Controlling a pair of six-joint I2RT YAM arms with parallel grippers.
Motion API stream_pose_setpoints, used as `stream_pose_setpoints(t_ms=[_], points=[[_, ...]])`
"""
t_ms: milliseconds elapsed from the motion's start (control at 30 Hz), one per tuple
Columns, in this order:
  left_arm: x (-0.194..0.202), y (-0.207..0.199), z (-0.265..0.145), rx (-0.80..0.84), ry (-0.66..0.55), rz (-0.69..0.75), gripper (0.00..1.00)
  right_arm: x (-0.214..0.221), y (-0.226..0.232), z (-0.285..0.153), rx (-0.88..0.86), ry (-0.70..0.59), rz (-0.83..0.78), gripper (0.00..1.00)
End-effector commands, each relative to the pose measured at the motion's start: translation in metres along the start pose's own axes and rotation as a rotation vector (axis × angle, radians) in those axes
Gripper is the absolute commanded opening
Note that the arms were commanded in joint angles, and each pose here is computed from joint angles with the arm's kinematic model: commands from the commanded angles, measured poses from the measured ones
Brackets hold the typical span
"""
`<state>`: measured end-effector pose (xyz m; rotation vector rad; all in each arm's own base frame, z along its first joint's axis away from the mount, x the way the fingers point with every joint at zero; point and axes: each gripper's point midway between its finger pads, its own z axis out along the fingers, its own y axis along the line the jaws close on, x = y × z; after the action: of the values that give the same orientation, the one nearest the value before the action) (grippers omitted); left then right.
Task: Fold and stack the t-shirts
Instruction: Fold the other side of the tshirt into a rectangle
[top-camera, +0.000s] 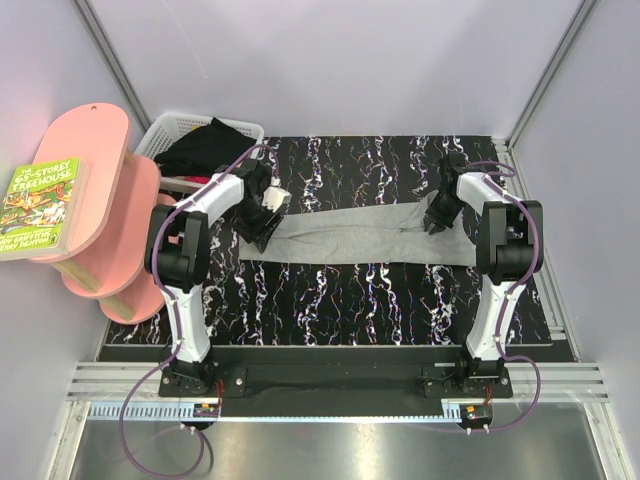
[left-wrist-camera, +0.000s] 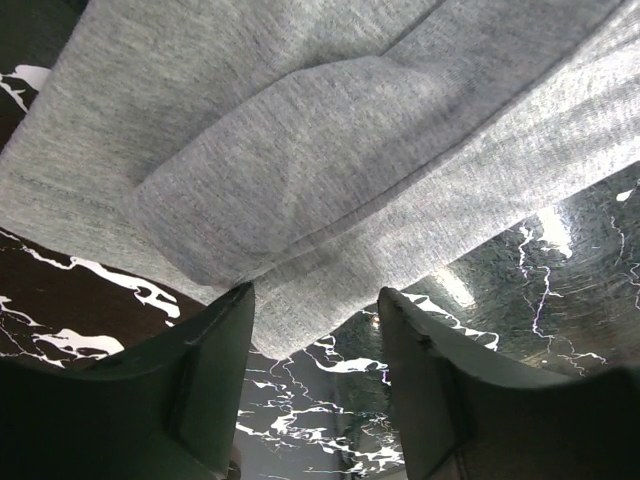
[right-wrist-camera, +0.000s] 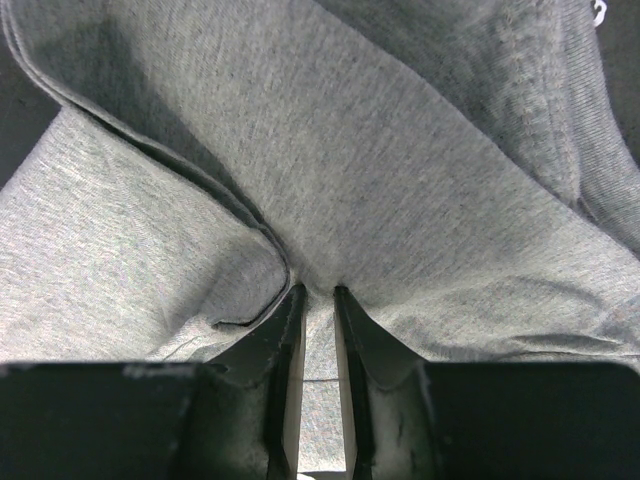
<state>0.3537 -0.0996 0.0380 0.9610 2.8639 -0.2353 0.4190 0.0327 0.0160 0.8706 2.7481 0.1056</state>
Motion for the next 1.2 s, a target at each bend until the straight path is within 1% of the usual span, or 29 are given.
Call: stream_pose_setpoints(t_ms=[0,467,667,900,1167], points=[[-0.017,0.001,-0.027,-0.027,-0.105,-0.003,0.58,0.001,-0.006,0.001,0.011,-0.001,-0.009,0.24],[-0.014,0.016,-0.009,-0.063,-0.072,-0.027,0.56,0.002,-0.006,0.002,0.009,0.001,-0.013,0.23],[-0.012,0.030,-0.016,-0.086,-0.093,-0.051,0.55,0.002,-0.006,0.002,0.009,0.003,-0.013,0.23],[-0.023,0.028,-0.016,-0.049,-0.121,-0.073,0.55,0.002,-0.005,0.001,0.002,0.002,-0.012,0.22],[-0.028,0.019,-0.012,-0.019,-0.120,-0.063,0.54,0.002,-0.003,0.000,-0.006,0.004,-0.009,0.22]])
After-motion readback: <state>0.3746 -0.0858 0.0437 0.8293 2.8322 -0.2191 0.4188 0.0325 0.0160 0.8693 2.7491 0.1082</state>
